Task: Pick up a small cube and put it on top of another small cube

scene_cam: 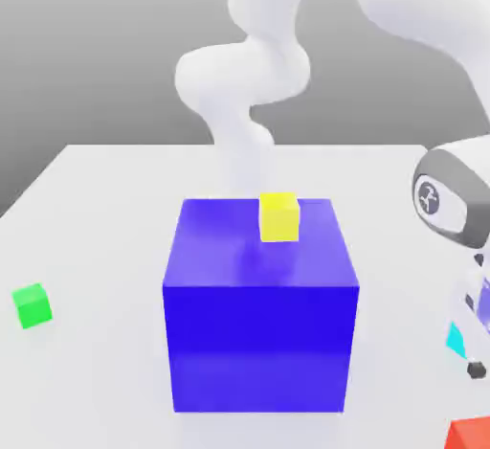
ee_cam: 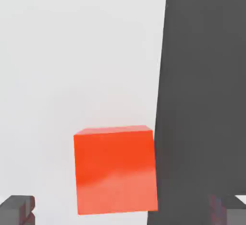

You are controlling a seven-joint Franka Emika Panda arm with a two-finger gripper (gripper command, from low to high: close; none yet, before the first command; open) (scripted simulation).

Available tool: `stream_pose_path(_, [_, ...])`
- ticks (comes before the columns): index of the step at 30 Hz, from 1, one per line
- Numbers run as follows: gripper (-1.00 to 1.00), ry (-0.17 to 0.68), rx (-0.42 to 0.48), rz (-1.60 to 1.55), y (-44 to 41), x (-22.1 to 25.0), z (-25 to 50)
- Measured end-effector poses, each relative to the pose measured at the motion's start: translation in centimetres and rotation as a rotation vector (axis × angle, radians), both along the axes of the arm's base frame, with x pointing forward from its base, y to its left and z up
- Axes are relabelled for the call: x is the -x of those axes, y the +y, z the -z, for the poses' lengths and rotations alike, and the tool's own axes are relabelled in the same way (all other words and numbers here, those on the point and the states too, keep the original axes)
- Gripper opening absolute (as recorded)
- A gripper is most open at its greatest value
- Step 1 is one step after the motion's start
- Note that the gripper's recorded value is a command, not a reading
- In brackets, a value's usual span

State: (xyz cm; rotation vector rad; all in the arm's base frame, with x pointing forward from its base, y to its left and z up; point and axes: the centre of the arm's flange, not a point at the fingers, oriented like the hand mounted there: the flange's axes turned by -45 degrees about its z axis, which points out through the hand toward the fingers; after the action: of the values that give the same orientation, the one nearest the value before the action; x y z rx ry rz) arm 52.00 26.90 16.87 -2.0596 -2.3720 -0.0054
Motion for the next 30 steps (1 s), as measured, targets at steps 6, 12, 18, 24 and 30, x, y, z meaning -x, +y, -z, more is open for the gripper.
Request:
stream_pose_path(6, [-1.00,0.003,0.003,-0.005,0.0,0.1,2.8])
stream_pose_path(12, [-1.00,0.003,0.004,-0.007,0.0,0.1,-1.3])
stream_pose_path(18, [-1.00,-0.003,0.014,-0.120,4.1,7.6,-6.0])
stream_pose_path(24, [-1.00,0.002,0.006,-0.280,7.1,17.7,-8.3])
stream_pose_path(30, [1.00,0.003,0.004,-0.309,7.5,19.4,-2.5])
